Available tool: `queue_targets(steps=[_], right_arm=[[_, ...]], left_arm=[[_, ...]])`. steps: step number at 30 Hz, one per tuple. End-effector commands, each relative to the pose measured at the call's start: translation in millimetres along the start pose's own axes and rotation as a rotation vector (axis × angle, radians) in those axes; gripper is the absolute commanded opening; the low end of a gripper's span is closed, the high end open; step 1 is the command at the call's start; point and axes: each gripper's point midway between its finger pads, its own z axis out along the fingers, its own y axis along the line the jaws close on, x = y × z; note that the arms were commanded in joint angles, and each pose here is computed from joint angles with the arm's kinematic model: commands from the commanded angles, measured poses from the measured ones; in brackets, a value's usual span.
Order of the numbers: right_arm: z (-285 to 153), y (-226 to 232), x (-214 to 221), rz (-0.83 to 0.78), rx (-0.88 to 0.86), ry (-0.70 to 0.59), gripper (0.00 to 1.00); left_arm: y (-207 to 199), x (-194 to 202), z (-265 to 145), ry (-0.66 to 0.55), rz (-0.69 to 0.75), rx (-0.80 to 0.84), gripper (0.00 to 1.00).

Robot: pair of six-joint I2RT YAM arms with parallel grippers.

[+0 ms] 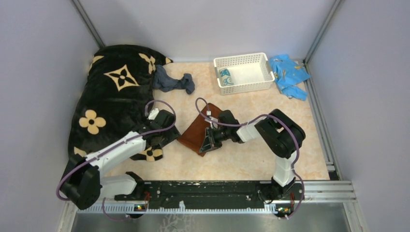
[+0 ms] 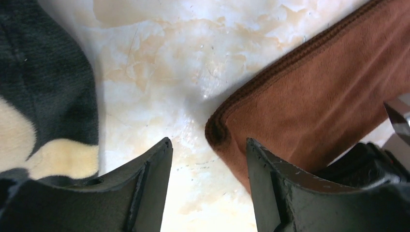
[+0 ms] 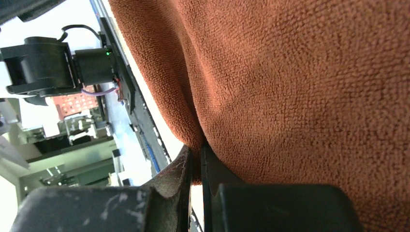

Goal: Roll the towels
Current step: Roll the towel at the center of the board.

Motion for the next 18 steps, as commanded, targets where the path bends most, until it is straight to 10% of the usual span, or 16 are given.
queue_targets(steps=[1,18], right_arm=[[-2,8,-9,0.016,-0.085,-0.013,0.0],[-4,1,-18,0.044,-0.058,-0.017,0.0]], left_arm=[[10,7,-11,0.019,0.051,0.049,0.64],[-6,31,-3,0.065,0.085,0.248,0.64]])
